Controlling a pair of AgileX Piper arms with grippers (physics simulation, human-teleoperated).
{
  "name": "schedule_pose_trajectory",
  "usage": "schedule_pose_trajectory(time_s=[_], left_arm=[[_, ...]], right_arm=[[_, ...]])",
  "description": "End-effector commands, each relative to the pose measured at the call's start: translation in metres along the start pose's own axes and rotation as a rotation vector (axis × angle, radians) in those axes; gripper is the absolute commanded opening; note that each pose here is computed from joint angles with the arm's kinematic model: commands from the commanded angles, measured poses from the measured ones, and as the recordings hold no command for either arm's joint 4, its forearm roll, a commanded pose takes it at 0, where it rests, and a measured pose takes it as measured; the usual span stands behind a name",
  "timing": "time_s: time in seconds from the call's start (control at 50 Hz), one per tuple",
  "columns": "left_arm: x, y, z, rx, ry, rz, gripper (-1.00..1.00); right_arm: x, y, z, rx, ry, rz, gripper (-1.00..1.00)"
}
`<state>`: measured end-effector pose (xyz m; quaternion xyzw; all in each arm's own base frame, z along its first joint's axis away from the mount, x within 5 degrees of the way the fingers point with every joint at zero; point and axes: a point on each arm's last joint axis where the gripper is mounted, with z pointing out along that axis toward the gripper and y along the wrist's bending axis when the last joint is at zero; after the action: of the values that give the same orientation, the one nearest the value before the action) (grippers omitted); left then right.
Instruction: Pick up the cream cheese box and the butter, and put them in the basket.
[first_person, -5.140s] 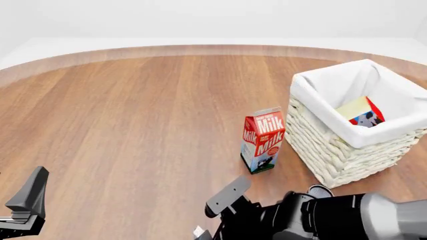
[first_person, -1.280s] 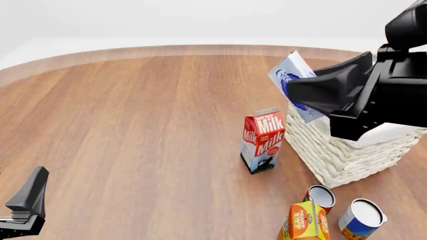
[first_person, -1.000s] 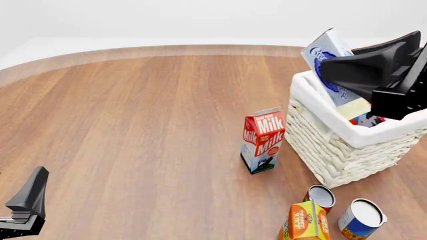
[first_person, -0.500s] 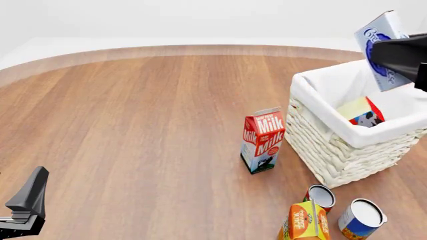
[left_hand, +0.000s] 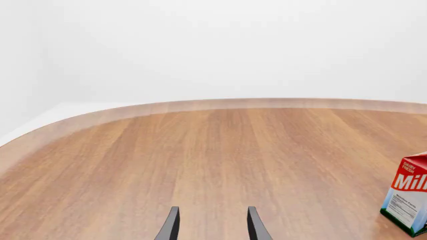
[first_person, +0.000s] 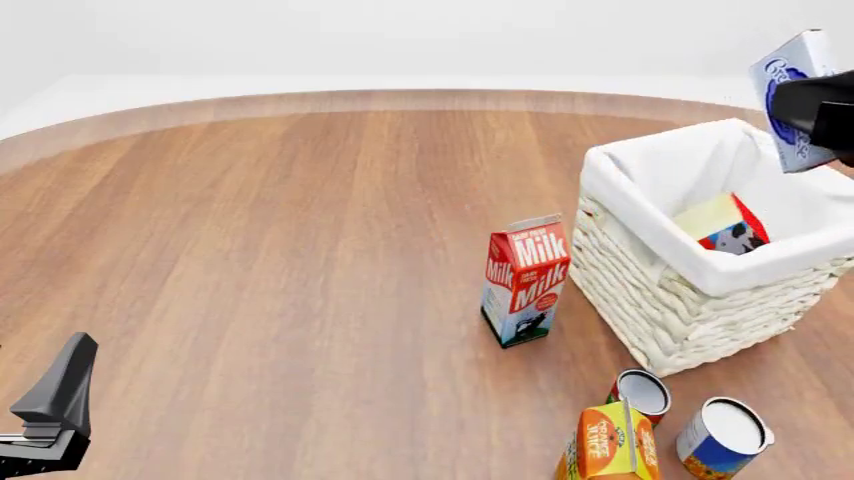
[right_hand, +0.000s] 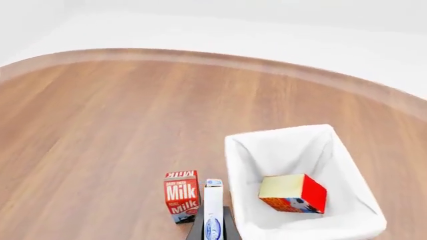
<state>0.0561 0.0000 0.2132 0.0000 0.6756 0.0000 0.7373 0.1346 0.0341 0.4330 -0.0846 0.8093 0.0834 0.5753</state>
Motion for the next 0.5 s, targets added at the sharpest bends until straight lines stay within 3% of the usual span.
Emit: schedule_pose_trajectory(time_s=[0.02,0.5], left_arm=[[0.000,0.000,0.000,0.000,0.000,0.000,1.00],[0.000,0.000,0.000,0.000,0.000,0.000,1.00]], right_arm=[[0.003,-0.012,0.010,0.078,0.003,0.049,-1.00],[0.019,-0.027,0.042,0.143,0.049,0.070,-1.00]])
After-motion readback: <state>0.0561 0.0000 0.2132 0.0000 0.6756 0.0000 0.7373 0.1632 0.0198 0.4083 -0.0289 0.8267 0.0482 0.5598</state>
